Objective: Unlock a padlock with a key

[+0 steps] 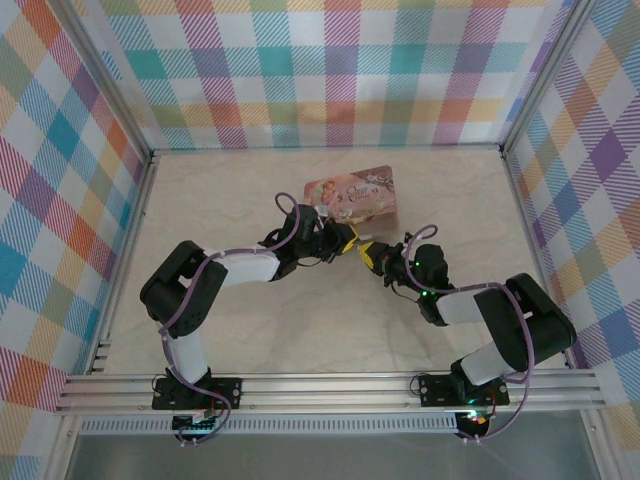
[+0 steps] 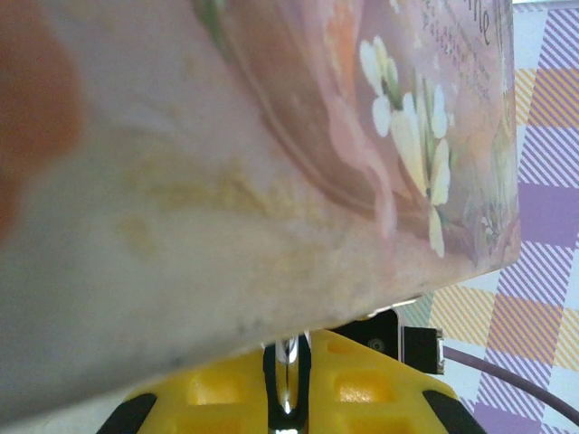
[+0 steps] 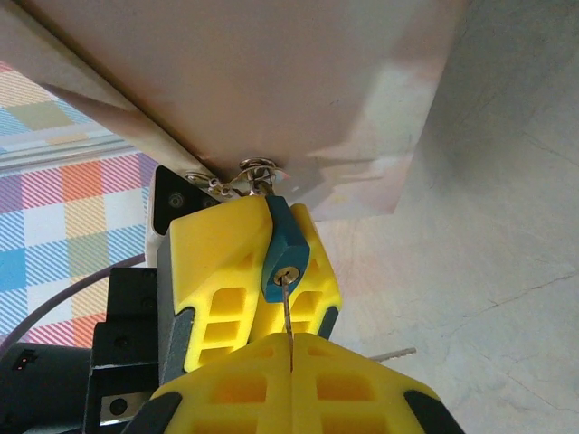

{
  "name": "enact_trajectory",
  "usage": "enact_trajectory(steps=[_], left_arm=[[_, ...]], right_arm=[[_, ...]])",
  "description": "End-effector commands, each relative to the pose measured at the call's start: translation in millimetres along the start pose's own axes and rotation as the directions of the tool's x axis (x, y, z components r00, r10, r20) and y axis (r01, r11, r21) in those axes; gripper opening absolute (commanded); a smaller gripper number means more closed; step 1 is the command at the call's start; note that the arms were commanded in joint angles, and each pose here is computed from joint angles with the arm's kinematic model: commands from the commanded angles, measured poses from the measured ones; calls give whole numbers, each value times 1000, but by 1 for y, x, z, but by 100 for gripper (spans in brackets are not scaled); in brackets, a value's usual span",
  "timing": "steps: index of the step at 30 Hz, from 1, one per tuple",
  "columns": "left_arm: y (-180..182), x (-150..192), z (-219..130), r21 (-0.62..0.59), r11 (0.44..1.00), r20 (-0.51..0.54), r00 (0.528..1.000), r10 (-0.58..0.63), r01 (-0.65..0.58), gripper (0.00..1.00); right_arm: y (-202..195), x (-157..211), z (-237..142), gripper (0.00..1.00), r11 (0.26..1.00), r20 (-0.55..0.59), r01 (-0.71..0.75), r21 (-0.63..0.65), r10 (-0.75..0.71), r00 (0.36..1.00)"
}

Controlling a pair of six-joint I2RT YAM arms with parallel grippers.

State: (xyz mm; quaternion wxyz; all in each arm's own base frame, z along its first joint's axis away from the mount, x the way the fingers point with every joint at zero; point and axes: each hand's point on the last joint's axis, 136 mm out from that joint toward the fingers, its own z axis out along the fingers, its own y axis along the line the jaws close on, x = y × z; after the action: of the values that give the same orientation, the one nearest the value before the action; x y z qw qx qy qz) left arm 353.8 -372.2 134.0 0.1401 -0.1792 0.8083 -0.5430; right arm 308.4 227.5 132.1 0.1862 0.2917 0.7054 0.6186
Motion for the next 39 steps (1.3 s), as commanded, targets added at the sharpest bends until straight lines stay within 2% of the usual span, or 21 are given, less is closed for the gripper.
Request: enact_trajectory(steps=[1, 7, 27, 39], left_arm=[[-24, 27, 2, 103, 995, -104, 994, 25, -14, 7], [-28, 27, -1, 120, 993, -104, 994, 34, -22, 6], [-37, 27, -9, 162, 986, -98, 994, 48, -32, 5], [-40, 26, -10, 182, 983, -94, 995, 43, -25, 5]], right_arm=[[25, -2, 10, 0, 997, -6, -10, -78, 10, 1000], [15, -9, 13, 0, 991, 13, -98, -92, 100, 995], [-3, -21, 2, 0, 994, 80, -93, -56, 97, 992], [-6, -23, 1, 0, 993, 77, -104, -60, 109, 991]])
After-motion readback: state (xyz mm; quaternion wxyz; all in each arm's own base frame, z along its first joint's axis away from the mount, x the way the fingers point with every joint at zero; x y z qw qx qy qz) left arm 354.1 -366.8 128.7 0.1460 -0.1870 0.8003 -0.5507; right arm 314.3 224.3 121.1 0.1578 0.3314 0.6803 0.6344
